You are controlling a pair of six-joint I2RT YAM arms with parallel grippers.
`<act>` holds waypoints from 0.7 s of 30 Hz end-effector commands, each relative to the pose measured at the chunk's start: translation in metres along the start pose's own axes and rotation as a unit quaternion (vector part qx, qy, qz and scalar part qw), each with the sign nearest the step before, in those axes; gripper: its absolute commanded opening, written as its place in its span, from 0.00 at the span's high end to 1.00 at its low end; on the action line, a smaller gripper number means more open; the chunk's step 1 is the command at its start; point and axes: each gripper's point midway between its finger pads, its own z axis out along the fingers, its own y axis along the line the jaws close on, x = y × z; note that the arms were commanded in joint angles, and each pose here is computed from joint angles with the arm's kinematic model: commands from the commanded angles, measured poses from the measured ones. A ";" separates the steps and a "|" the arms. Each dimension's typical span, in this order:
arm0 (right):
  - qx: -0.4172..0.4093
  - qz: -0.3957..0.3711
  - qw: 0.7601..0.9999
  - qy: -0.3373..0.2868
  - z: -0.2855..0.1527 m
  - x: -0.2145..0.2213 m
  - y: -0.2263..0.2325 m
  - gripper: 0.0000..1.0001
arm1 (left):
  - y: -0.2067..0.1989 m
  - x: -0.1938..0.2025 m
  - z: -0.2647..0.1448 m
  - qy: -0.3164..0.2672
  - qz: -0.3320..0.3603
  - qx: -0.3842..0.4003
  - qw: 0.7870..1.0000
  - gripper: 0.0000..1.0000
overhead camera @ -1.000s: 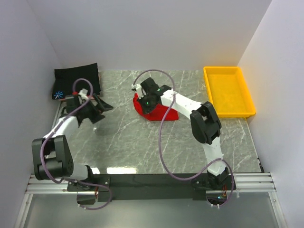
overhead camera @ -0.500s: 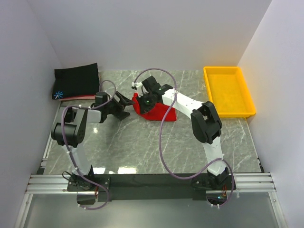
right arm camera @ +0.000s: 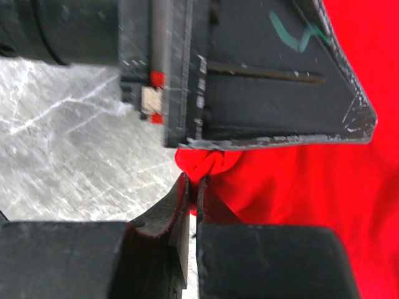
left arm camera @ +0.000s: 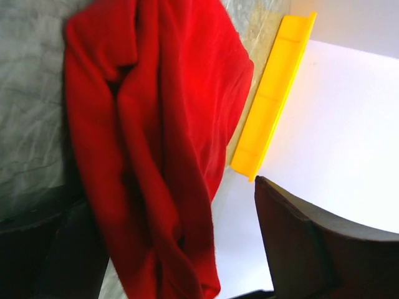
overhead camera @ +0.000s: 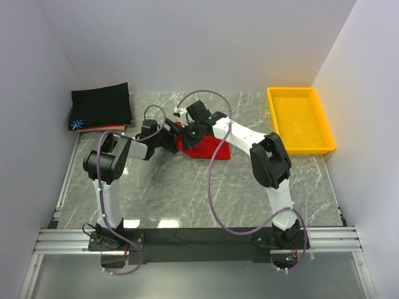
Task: Fold and stack the t-shirts
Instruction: Neatly place the folded tshirt to the corner
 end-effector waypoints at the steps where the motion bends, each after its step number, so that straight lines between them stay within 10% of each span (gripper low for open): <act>1: -0.006 0.006 0.999 -0.046 -0.006 -0.029 0.008 1.00 | 0.023 0.003 0.010 -0.007 -0.031 -0.041 0.999 0.13; 18: -0.017 0.029 0.998 -0.047 -0.008 -0.024 0.012 1.00 | 0.044 -0.024 0.033 -0.058 0.015 -0.124 0.990 0.64; 21: 0.000 0.034 0.999 -0.025 -0.015 -0.023 0.004 0.84 | 0.043 -0.042 0.033 -0.074 0.082 -0.163 0.981 0.76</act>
